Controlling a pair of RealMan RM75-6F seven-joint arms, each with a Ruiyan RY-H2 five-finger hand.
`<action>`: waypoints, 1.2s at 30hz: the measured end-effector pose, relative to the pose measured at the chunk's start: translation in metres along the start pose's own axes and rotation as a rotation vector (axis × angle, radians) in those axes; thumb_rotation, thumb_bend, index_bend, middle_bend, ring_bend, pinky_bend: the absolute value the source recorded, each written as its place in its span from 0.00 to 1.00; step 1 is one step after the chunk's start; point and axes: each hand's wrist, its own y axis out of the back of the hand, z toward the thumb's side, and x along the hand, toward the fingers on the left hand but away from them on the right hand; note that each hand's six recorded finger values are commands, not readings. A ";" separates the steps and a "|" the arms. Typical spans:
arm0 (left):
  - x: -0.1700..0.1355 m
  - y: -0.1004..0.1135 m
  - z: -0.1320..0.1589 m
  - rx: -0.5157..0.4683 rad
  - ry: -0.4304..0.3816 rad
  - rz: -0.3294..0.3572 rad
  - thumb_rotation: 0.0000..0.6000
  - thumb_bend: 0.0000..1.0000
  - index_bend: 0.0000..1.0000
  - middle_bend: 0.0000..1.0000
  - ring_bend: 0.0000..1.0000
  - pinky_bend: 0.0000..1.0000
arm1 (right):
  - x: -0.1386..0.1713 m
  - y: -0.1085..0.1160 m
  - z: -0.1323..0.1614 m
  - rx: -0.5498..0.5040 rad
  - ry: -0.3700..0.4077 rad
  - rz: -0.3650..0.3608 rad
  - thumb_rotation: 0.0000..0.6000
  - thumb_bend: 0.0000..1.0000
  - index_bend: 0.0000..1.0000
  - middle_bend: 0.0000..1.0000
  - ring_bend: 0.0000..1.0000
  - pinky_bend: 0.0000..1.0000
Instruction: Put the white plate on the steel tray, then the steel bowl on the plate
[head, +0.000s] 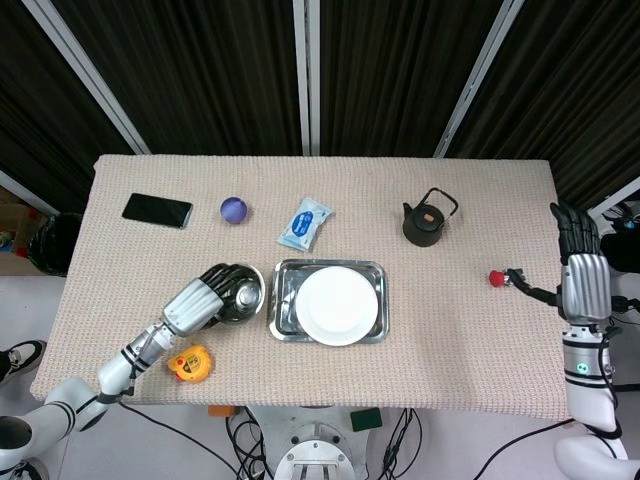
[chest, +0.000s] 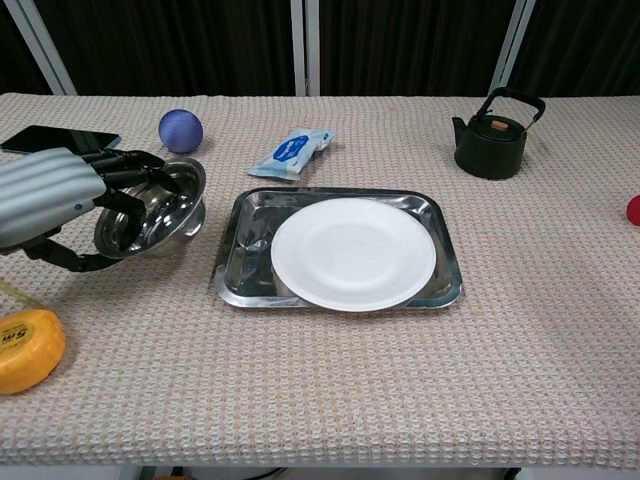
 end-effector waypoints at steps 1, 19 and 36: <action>0.000 0.001 0.000 0.002 -0.002 0.007 1.00 0.42 0.76 0.18 0.06 0.16 | 0.000 0.000 -0.001 -0.001 -0.001 0.000 1.00 0.13 0.00 0.00 0.00 0.00; 0.045 0.049 0.066 -0.011 -0.212 0.093 1.00 0.42 0.77 0.20 0.06 0.16 | 0.006 0.013 -0.013 -0.017 -0.023 -0.026 1.00 0.12 0.00 0.00 0.00 0.00; 0.147 0.036 0.130 0.178 -0.333 0.019 1.00 0.42 0.77 0.21 0.06 0.16 | 0.007 0.023 -0.033 -0.004 -0.070 -0.038 1.00 0.10 0.00 0.00 0.00 0.00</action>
